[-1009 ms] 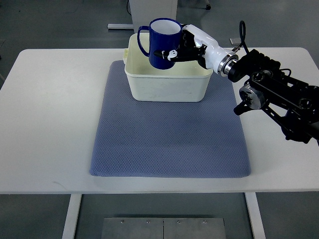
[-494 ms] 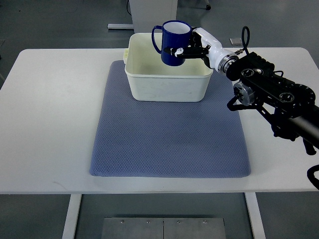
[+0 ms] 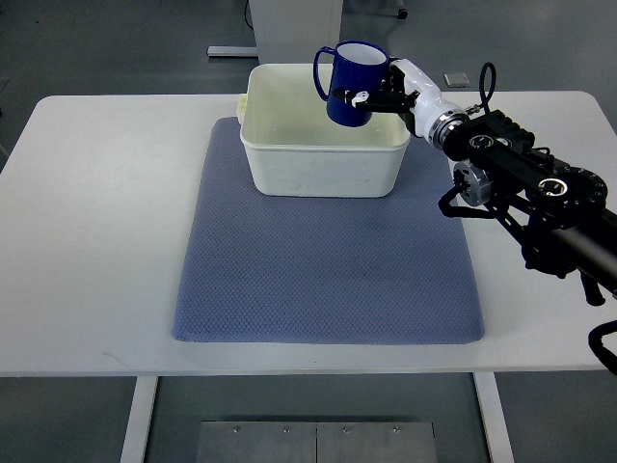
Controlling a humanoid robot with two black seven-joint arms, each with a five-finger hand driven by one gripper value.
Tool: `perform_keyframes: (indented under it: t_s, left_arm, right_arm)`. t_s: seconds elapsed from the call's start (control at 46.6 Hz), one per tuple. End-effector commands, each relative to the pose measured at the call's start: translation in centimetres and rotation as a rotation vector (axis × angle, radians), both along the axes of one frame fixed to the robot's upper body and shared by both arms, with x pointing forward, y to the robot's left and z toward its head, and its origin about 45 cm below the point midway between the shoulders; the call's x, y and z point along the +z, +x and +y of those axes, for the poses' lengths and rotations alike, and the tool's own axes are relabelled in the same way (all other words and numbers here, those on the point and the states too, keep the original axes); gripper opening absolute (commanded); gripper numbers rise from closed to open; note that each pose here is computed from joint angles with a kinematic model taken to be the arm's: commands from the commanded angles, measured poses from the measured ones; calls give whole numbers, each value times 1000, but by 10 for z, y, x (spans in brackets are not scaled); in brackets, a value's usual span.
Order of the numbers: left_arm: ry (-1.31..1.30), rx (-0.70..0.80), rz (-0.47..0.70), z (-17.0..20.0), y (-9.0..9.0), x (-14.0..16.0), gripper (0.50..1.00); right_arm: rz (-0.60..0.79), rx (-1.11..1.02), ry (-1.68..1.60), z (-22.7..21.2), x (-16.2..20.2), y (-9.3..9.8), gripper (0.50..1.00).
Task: Place cup in box with right hand
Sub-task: 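Carry the mug over the cream box and lower it inside, then open the right hand, releasing the mug into the box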
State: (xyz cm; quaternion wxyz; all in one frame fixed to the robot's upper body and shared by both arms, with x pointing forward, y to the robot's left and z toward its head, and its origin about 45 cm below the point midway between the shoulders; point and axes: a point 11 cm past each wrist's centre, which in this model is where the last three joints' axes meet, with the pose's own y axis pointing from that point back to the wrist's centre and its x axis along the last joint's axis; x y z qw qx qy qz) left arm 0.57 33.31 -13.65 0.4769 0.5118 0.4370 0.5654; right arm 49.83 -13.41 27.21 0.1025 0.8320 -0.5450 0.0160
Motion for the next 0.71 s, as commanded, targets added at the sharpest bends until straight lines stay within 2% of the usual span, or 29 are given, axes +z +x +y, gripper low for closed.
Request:
perform_keyframes:
  t_s: [0.0,0.172,0.193,0.215,0.279,0.301,0.322,0.344,0.58,0.687]
  left_arm:
    - [0,0,0,0,0,0,1000]
    - [0,0,0,0,0,0,1000]
    - [0,0,0,0,0,0,1000]
    - [0,0,0,0,0,0,1000]
    - [0,0,0,0,0,0,1000]
    - [0,0,1,0,0,0,1000]
    - [0,0,1,0,0,0,1000]
    - [0,0,0,0,0,0,1000]
    - [0,0,0,0,0,0,1000]
    - [0,0,1,0,0,0,1000]
  right_arm:
    - [4,0,-1,0,-2,-1,500]
    - [8,-1,-4,-3,-5,-2,500]
    - [10,2,-3,-2,-5,-2,522]
    - [10,2,-3,-2,-5,-2,597]
    - [8,1,-3,-3,-5,-2,865]
    - [7,-1,-3,-3,-5,-2,926]
    - [7,0,-3,-3,-5,-2,966]
    - [5,-1,-1,-4,-4,-2,985]
    - [-25,6,2,-9,7,-2,998]
    - [-61,30,30,-11,25,-5,1000]
